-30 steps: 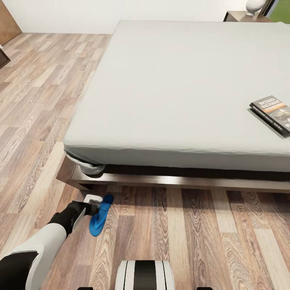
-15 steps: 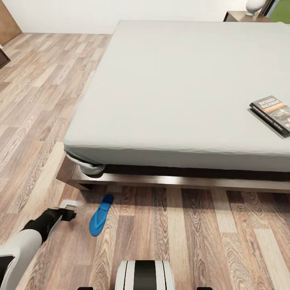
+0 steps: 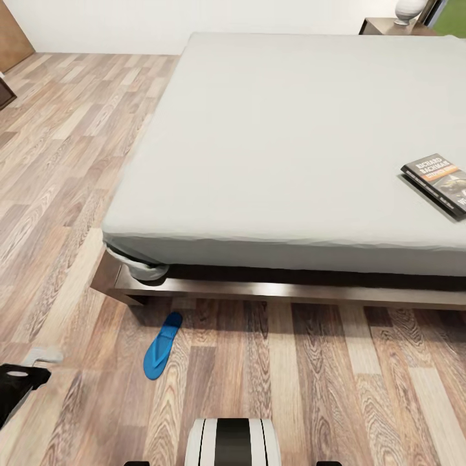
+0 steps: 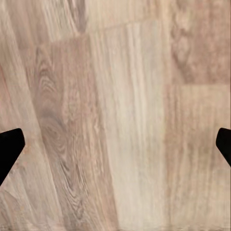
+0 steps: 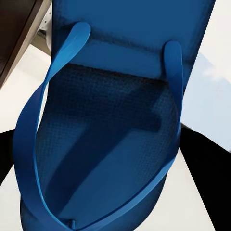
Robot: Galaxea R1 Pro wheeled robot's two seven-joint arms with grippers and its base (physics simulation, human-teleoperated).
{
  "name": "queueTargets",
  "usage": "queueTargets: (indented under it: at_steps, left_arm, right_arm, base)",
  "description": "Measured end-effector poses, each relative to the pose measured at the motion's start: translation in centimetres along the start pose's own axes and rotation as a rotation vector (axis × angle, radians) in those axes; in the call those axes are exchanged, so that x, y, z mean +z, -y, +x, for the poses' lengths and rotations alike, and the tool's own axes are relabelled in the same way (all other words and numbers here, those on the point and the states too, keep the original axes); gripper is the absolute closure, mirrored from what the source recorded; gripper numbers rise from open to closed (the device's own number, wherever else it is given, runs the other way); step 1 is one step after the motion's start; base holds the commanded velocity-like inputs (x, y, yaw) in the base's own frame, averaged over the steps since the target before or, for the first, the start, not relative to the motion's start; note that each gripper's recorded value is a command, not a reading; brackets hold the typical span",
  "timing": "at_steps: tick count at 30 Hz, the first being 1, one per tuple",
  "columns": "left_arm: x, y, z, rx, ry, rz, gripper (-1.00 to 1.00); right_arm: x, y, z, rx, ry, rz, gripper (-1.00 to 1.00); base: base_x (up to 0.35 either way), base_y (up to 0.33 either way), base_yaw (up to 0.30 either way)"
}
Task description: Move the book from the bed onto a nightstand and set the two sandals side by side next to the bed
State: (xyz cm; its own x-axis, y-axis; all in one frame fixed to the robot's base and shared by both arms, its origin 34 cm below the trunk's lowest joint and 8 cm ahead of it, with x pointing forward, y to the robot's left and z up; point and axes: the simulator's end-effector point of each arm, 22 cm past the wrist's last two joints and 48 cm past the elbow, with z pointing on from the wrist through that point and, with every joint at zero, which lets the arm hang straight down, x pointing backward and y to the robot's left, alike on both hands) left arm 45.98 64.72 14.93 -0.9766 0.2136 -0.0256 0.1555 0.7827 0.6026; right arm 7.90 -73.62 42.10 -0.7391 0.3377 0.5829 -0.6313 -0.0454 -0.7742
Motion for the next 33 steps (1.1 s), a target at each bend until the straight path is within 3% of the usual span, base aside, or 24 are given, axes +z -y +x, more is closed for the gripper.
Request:
queueTargets:
  at_steps: [4,8,11,17,18,33]
  left_arm:
    - [0.0,-4.6,2.7,0.028,-0.017,-0.137,-1.0]
    - [-0.5,-10.6,3.8,0.047,-0.004,-0.281,-1.0]
    - [-0.9,-13.9,4.1,0.056,0.006,-0.352,-1.0]
    - [-2.1,-18.7,4.3,0.067,0.018,-0.482,-1.0]
    - [-2.9,-20.6,4.2,0.069,0.025,-0.551,-1.0]
    - [-3.8,-21.9,3.8,0.057,0.042,-0.591,-1.0]
  right_arm:
    - [-0.1,0.0,-0.1,0.003,0.001,-0.002,1.0]
    - [-0.2,-0.1,-0.3,0.009,0.005,-0.004,1.0]
    - [-0.4,-0.3,-0.4,0.014,0.008,-0.012,1.0]
    - [-1.9,-2.0,-1.1,0.03,0.028,-0.071,1.0]
    - [-2.5,-2.6,-1.8,0.047,0.042,-0.099,1.0]
    - [-4.8,-4.2,-2.6,0.078,0.058,-0.167,1.0]
  base:
    - [0.0,0.0,0.0]
    - [0.0,0.0,0.0]
    - [0.0,0.0,0.0]
    - [0.0,0.0,0.0]
    - [0.0,0.0,0.0]
    - [0.0,0.0,0.0]
